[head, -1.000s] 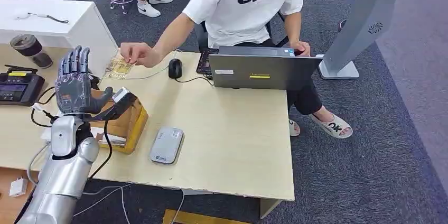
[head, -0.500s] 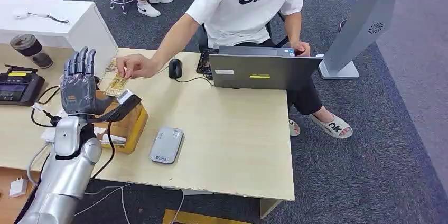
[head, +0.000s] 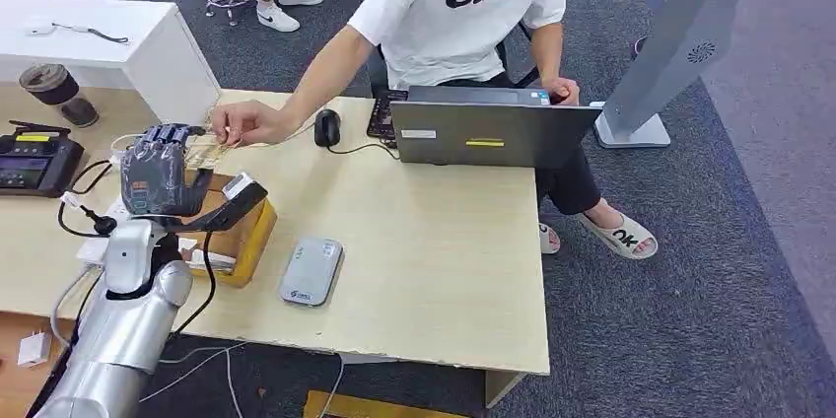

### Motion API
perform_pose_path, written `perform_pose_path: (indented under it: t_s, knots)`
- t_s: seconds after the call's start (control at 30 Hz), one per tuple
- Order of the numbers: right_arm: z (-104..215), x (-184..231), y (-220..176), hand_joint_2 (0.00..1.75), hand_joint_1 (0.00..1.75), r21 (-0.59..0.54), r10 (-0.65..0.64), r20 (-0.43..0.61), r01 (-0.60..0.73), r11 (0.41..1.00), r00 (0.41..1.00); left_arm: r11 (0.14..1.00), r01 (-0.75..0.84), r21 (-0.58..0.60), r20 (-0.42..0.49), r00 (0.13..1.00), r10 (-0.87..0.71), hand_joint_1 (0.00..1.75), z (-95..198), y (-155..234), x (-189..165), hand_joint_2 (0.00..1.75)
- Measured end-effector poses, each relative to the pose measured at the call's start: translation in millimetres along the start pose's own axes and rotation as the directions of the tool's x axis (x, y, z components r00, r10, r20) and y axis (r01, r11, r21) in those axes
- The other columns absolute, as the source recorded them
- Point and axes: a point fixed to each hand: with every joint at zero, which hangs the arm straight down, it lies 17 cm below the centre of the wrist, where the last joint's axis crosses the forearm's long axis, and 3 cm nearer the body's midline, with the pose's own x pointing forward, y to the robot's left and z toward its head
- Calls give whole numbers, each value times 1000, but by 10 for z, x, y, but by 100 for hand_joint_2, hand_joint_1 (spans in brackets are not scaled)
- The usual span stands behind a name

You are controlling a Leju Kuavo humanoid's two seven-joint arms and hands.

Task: Pass the card to the sensor for recognition and then transmit it.

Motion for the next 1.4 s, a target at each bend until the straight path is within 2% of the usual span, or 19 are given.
perform_pose_path:
  t_s: [0.63, 0.97, 1.2, 1.4]
  knots:
    - [1, -3, 4, 175, 0, 2, -1, -1, 1, 1000, 1000, 999, -36, -29, 26, 999, 37, 175, 100, -97, 37, 175]
    - [9, 2, 39, 175, 0, 11, -4, -1, 4, 1000, 1000, 989, -80, -122, 109, 990, 93, 175, 271, -338, 471, 175]
    - [21, 16, 84, 175, 0, 18, 1, 4, -1, 1000, 1000, 967, -80, -242, 234, 962, 138, 175, 598, -607, 1156, 175]
    - [27, 16, 105, 175, 0, 21, -11, 1, 11, 1000, 1000, 949, -53, -311, 304, 941, 152, 175, 896, -775, 1508, 175]
